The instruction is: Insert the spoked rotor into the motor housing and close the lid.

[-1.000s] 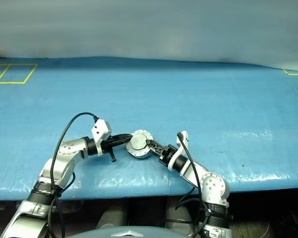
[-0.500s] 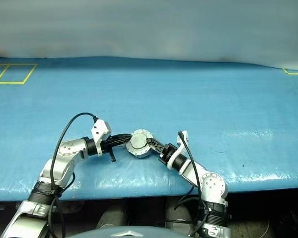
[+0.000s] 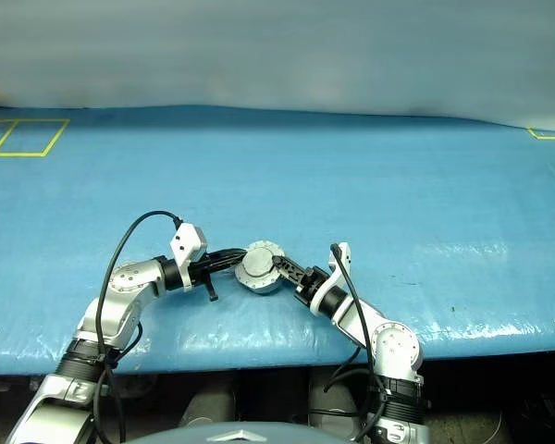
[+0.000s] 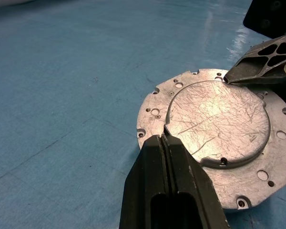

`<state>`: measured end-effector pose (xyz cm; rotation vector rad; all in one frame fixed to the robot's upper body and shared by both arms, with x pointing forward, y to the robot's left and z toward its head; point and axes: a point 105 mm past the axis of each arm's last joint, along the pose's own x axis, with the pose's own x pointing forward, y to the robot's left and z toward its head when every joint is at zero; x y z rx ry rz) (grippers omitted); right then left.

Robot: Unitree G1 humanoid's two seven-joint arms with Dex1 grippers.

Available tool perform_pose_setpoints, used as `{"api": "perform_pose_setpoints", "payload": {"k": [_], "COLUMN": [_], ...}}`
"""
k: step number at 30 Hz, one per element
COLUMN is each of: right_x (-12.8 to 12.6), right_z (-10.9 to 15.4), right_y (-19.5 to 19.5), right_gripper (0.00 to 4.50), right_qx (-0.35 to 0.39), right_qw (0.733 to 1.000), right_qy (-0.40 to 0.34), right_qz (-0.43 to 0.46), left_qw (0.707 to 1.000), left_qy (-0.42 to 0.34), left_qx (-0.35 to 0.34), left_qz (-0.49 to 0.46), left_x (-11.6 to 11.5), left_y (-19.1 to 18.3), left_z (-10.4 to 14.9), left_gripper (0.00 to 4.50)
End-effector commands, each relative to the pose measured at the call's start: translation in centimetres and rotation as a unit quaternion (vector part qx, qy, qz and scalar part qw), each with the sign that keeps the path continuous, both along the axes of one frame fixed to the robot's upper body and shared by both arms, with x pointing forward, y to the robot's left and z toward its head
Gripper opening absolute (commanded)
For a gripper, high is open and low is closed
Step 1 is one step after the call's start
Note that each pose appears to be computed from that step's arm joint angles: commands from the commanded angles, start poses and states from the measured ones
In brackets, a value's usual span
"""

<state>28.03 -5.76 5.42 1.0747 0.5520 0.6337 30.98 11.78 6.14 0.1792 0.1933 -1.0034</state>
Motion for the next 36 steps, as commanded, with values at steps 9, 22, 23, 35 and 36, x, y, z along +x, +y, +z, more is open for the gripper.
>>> {"api": "perform_pose_setpoints", "payload": {"k": [9, 22, 23, 35, 36], "right_x": [0.4, 0.9, 0.9, 0.2, 0.1], "right_z": [0.4, 0.6, 0.6, 0.5, 0.6], "right_y": [1.4, 1.7, 1.8, 2.6, 2.7], "right_gripper": [1.88, 1.86, 1.86, 3.71, 3.59], "right_qx": [0.029, 0.047, 0.035, 0.036, 0.039], "right_qw": [0.999, 0.997, 0.998, 0.999, 0.999], "right_qy": [0.022, 0.043, 0.038, 0.033, 0.033], "right_qz": [-0.011, -0.034, -0.032, 0.000, 0.005], "left_qw": [1.000, 1.000, 1.000, 1.000, 1.000], "left_qy": [0.009, 0.006, 0.006, 0.002, 0.002], "left_qx": [0.000, -0.004, -0.004, -0.001, -0.001], "left_qz": [0.005, 0.007, 0.007, 0.013, 0.013], "left_x": [-0.4, -0.3, -0.3, -0.3, -0.3], "left_y": [-0.1, -0.2, -0.2, 0.0, 0.0], "left_z": [-0.9, -0.9, -0.9, -1.0, -1.0], "left_gripper": [0.00, 0.00, 0.00, 0.00, 0.00]}}
